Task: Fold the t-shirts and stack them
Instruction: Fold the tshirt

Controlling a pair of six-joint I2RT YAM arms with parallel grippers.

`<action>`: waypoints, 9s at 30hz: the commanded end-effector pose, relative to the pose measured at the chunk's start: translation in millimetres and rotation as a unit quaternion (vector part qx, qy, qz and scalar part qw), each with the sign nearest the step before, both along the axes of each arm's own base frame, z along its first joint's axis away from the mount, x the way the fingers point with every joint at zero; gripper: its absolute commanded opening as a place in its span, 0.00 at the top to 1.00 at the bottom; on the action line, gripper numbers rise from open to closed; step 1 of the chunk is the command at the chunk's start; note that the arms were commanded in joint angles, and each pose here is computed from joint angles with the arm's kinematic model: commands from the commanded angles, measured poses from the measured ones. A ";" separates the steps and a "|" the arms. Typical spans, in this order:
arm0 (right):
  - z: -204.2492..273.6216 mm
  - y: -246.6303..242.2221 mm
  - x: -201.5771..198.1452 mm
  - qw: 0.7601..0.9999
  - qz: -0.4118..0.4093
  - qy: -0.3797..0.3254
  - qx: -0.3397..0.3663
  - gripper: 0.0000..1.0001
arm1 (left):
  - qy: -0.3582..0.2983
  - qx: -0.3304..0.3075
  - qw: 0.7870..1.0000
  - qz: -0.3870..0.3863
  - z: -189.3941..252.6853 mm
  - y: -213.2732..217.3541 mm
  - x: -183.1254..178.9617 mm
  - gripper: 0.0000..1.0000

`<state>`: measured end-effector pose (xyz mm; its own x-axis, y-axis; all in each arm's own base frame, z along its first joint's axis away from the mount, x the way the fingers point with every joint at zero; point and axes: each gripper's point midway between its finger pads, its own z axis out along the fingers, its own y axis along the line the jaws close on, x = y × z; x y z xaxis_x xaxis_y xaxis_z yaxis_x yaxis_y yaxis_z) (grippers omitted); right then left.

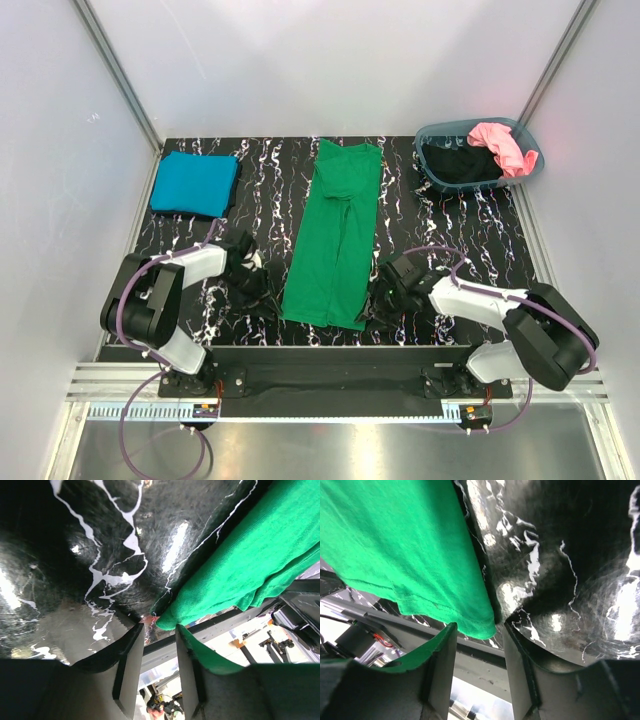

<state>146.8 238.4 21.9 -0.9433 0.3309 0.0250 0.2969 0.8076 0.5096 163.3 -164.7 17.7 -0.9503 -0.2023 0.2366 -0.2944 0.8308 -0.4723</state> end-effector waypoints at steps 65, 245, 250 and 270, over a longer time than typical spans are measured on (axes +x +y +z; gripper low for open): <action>5.7 -21.9 -22.9 0.999 0.019 0.008 -0.030 1.00 | -0.041 -0.003 0.999 -0.035 -10.4 -21.9 -24.4 0.99; 22.3 -39.3 58.4 0.996 0.057 0.053 -0.053 1.00 | -0.036 -0.102 0.994 0.009 12.2 -36.2 20.9 1.00; 35.8 -51.2 25.2 0.997 0.031 0.056 -0.052 1.00 | -0.060 -0.086 0.994 0.042 26.7 -26.6 0.3 1.00; 42.9 -55.6 -11.2 0.997 0.062 0.046 -0.010 1.00 | -0.115 -0.101 0.980 0.125 44.8 -49.7 -25.4 0.53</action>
